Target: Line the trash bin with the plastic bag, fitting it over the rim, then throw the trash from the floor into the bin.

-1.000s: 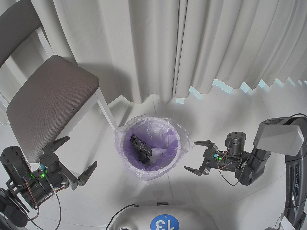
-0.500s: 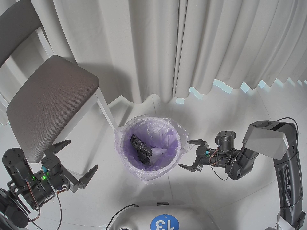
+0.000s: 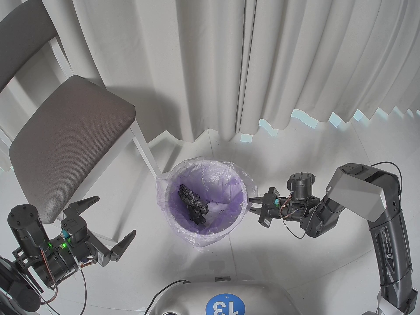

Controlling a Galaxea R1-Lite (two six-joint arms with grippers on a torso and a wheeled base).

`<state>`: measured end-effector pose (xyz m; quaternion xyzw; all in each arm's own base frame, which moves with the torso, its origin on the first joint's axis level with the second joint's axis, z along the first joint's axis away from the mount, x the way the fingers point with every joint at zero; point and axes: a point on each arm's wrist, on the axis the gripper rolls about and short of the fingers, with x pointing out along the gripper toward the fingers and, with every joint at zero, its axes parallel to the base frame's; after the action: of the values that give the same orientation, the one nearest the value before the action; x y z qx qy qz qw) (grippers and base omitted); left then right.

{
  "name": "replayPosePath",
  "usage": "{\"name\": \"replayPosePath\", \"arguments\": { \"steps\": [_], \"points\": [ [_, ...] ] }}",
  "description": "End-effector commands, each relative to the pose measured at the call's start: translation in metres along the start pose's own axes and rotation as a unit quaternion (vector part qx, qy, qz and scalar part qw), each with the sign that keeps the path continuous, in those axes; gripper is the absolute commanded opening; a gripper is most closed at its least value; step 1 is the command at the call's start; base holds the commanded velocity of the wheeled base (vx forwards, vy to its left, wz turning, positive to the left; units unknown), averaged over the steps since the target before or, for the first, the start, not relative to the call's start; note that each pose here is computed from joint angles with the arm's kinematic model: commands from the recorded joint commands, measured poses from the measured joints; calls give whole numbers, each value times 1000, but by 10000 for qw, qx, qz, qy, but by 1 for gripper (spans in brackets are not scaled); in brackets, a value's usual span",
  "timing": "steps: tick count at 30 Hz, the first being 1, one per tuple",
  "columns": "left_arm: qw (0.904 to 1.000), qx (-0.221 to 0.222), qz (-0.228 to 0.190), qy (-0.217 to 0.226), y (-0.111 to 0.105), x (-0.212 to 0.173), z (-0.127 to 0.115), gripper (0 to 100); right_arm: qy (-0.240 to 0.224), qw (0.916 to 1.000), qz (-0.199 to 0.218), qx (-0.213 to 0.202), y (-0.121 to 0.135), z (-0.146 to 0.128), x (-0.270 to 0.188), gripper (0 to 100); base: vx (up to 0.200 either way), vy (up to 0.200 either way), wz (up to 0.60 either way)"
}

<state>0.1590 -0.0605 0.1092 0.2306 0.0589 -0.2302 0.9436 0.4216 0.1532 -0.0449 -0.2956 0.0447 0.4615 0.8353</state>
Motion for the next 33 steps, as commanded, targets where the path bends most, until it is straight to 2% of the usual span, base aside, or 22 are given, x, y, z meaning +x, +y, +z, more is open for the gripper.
{"name": "replayPosePath", "arguments": {
  "steps": [1,6,9,10,11,18,20,28,29,33],
  "points": [
    [9998,-9,-93,148,-2,5,-4,100,22,10000,31,68,-1,-3,5,0,0,0,0],
    [9991,72,-139,389,-2,24,-11,100,82,9998,48,168,-9,-5,9,0,0,0,0],
    [9989,329,34,341,6,39,-9,100,167,9995,105,239,-14,-9,17,0,0,0,0],
    [9975,532,158,439,15,50,-11,100,240,9990,169,323,-15,-12,22,0,0,0,0],
    [9971,556,166,497,18,56,-12,100,289,9986,212,379,-17,-13,25,0,0,0,0],
    [9928,510,-131,1073,26,83,-8,100,531,9960,426,582,-28,-14,38,0,0,0,0],
    [9915,499,-213,1183,27,89,-6,100,535,9961,404,572,-29,-23,46,0,0,0,0],
    [9891,499,-334,1342,29,104,-5,100,640,9952,453,585,-33,-31,50,0,0,0,0],
    [9879,512,-378,1414,27,108,-9,100,679,9949,485,567,-34,-32,50,100,0,0,0],
    [9850,560,-376,1586,25,113,-17,100,725,9946,541,506,-33,-32,49,100,0,0,0]
  ]
}}
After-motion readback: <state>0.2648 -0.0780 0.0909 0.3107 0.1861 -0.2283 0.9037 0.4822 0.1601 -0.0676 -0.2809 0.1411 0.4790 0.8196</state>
